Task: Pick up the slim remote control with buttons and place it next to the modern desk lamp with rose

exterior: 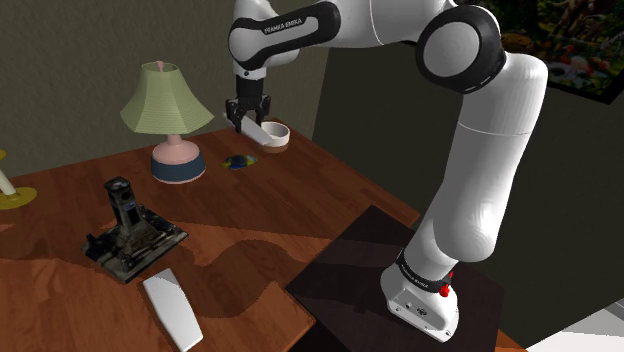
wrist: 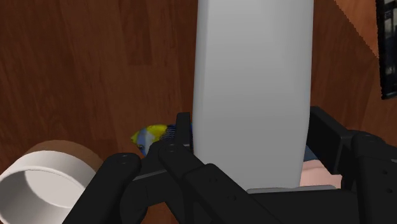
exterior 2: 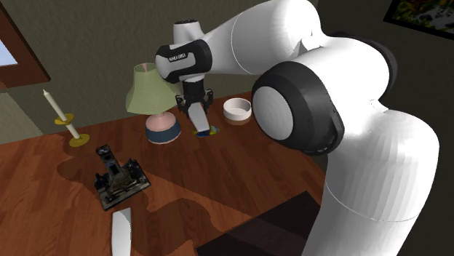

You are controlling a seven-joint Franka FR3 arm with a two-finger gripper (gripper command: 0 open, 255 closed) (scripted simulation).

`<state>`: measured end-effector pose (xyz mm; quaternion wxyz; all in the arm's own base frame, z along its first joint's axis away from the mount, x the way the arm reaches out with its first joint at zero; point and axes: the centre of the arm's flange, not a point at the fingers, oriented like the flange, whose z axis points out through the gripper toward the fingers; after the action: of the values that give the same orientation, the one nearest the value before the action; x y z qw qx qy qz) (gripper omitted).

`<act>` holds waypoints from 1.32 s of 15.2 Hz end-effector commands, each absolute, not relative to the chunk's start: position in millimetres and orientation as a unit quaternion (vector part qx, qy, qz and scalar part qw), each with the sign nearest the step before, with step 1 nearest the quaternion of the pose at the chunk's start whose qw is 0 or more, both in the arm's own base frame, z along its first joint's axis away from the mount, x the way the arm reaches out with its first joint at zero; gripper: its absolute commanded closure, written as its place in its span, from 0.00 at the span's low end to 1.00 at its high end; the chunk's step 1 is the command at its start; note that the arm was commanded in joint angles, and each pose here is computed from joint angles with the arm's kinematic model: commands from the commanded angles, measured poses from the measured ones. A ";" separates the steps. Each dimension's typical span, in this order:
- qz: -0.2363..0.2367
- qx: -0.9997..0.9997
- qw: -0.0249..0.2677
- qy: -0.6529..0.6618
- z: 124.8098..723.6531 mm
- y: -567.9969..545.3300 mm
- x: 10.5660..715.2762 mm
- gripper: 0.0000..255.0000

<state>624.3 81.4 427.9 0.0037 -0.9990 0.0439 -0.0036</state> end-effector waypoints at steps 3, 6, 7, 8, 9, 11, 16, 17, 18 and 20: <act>-0.004 -0.999 0.004 0.044 406.9 81.5 623.8 1.00; -0.004 -0.999 0.004 0.044 391.1 81.5 623.8 1.00; -0.004 -0.999 0.004 0.044 385.8 81.5 623.8 1.00; -0.004 -0.999 0.004 0.044 380.5 81.5 623.8 1.00; -0.004 -0.999 0.004 0.044 375.2 81.5 623.8 1.00; -0.004 -0.999 0.004 0.044 364.7 81.5 623.8 1.00; -0.004 -0.999 0.004 0.044 338.3 81.5 623.8 1.00; -0.004 -0.999 0.004 0.044 333.0 81.5 623.8 1.00; -0.004 -0.999 0.004 0.044 327.7 81.5 623.8 1.00; -0.004 -0.999 0.004 0.044 317.2 81.5 623.8 1.00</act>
<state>624.2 81.2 321.9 0.0037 -0.9990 0.0439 -0.0037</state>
